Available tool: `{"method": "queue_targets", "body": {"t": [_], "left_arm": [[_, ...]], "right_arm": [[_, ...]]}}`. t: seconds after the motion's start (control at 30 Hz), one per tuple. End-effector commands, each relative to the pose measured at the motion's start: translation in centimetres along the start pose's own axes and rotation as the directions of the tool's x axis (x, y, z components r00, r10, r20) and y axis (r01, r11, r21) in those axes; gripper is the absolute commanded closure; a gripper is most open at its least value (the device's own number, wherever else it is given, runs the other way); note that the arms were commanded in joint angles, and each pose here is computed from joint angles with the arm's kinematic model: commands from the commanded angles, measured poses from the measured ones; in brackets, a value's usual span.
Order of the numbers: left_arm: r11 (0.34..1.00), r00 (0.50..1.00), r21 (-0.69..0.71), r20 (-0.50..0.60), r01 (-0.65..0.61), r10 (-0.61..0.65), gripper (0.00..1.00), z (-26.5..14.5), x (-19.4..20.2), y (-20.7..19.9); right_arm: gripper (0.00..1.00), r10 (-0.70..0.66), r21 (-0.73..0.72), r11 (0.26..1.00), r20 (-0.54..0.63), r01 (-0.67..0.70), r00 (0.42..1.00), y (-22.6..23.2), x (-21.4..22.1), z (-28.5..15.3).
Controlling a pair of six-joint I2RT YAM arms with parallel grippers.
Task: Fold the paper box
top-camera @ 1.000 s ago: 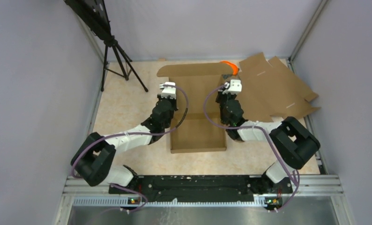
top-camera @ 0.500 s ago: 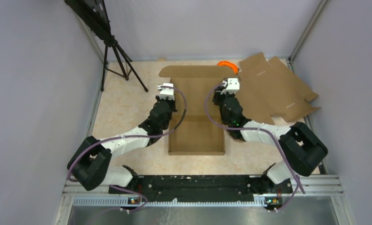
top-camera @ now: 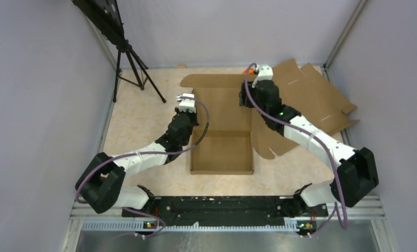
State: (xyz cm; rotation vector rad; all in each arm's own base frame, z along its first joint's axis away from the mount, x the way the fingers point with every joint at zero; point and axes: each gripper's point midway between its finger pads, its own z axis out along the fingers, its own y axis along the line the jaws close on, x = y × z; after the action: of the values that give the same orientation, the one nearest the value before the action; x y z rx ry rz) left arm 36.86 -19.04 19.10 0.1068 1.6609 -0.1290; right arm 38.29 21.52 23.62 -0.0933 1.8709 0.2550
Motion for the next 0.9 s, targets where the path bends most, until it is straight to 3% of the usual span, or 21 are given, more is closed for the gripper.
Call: {"method": "queue_targets", "body": {"t": [0.0,0.07,0.1,0.33,0.47,0.6,0.87], "left_arm": [[0.997,0.997,0.071,0.066,0.036,-0.041,1.00,-0.4,-2.3,-1.3],[0.994,0.997,0.101,0.060,0.033,-0.039,1.00,-0.4,-2.2,-1.9],[0.993,0.998,0.113,0.060,0.030,-0.037,1.00,-0.4,-2.3,-2.1],[0.967,0.994,0.241,0.083,-0.089,0.071,1.00,-0.5,-2.3,-3.8],[0.950,0.990,0.288,0.107,-0.120,0.093,1.00,-0.4,-2.9,-4.3],[0.935,0.986,0.327,0.130,-0.138,0.100,1.00,-0.4,-3.3,-4.8],[0.905,0.974,0.394,0.216,-0.157,0.075,1.00,-1.6,-4.3,-5.9]], "right_arm": [[0.37,0.015,-0.080,0.996,-0.245,-0.036,0.969,-1.4,1.4,-1.3],[0.04,0.025,-0.122,0.991,-0.261,-0.058,0.965,-1.5,0.7,-1.8],[0.01,0.029,-0.143,0.988,-0.254,-0.067,0.967,-1.7,-0.1,-2.0],[0.01,-0.117,-0.306,0.949,-0.124,0.075,0.985,-0.2,-6.3,-3.2],[0.01,-0.236,-0.434,0.881,-0.064,0.186,0.970,2.0,-9.7,-3.6],[0.03,-0.319,-0.468,0.851,-0.101,0.238,0.942,2.5,-10.5,-2.5],[0.04,-0.351,-0.539,0.819,-0.195,0.199,0.916,3.5,-8.6,-1.2]]}}
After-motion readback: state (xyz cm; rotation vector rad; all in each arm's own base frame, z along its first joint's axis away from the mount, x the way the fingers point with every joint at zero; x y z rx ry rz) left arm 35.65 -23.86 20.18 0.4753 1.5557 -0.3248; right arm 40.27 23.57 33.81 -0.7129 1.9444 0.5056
